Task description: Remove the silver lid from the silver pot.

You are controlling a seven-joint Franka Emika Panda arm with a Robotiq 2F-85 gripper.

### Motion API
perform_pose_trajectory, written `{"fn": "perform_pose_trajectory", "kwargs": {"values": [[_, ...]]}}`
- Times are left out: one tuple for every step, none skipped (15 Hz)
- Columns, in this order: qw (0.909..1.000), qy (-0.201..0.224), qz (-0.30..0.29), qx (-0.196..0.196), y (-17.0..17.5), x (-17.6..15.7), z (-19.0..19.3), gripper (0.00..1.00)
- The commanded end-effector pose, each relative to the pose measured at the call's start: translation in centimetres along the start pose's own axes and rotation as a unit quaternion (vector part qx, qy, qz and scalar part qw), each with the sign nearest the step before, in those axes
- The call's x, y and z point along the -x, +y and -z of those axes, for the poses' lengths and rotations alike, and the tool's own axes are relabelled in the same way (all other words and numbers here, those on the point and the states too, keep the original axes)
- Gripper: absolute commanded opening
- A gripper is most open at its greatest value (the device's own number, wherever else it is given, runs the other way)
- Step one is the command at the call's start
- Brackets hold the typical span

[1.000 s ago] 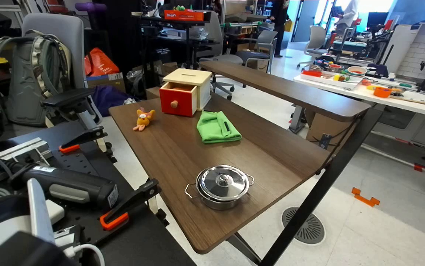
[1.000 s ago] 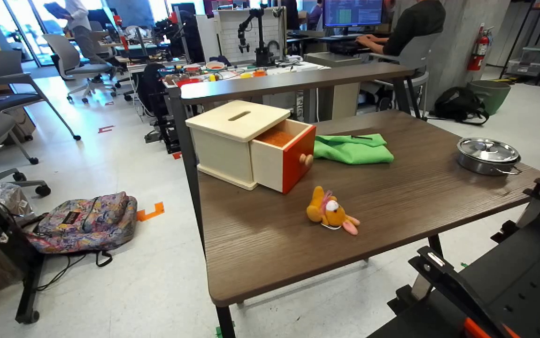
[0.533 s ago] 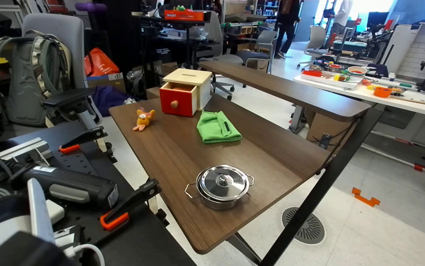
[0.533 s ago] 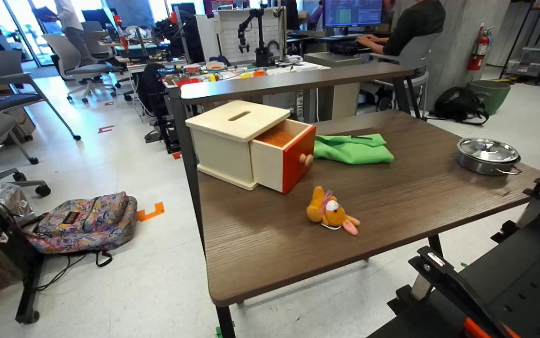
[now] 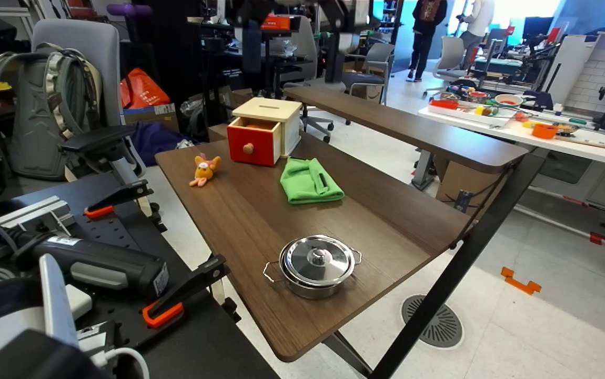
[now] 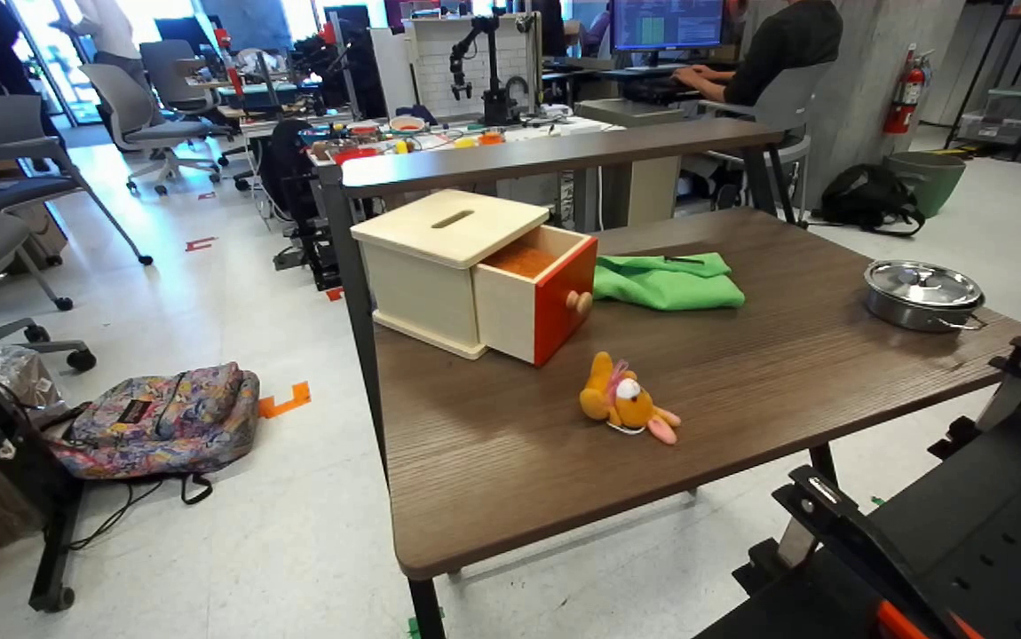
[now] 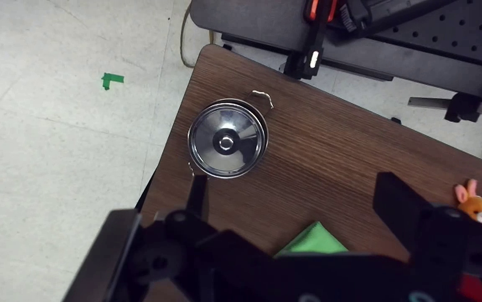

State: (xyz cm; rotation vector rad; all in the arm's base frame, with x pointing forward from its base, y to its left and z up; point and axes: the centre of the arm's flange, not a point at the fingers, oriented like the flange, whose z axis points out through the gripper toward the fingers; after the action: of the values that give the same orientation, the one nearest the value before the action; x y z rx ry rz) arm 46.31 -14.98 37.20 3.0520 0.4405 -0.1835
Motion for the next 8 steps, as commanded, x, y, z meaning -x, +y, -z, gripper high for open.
{"fn": "perform_pose_trajectory", "kwargs": {"values": [[0.9999, -0.001, -0.011, -0.003, 2.4, -2.5, -5.5, 1.00], [0.9999, -0.002, -0.017, -0.003, 2.9, -2.7, -7.3, 1.00], [0.9997, -0.002, -0.022, -0.002, 3.3, -2.9, -8.9, 1.00], [0.9996, -0.001, -0.027, -0.001, 3.6, -2.9, -10.6, 1.00], [0.9995, 0.006, -0.030, 0.000, 4.0, -2.9, -12.2, 1.00], [0.9993, 0.012, -0.035, -0.001, 4.4, -2.9, -13.6, 1.00], [0.9990, 0.019, -0.041, -0.002, 4.7, -2.8, -14.9, 1.00], [0.9987, 0.025, -0.045, -0.004, 5.0, -2.8, -15.9, 1.00]]}}
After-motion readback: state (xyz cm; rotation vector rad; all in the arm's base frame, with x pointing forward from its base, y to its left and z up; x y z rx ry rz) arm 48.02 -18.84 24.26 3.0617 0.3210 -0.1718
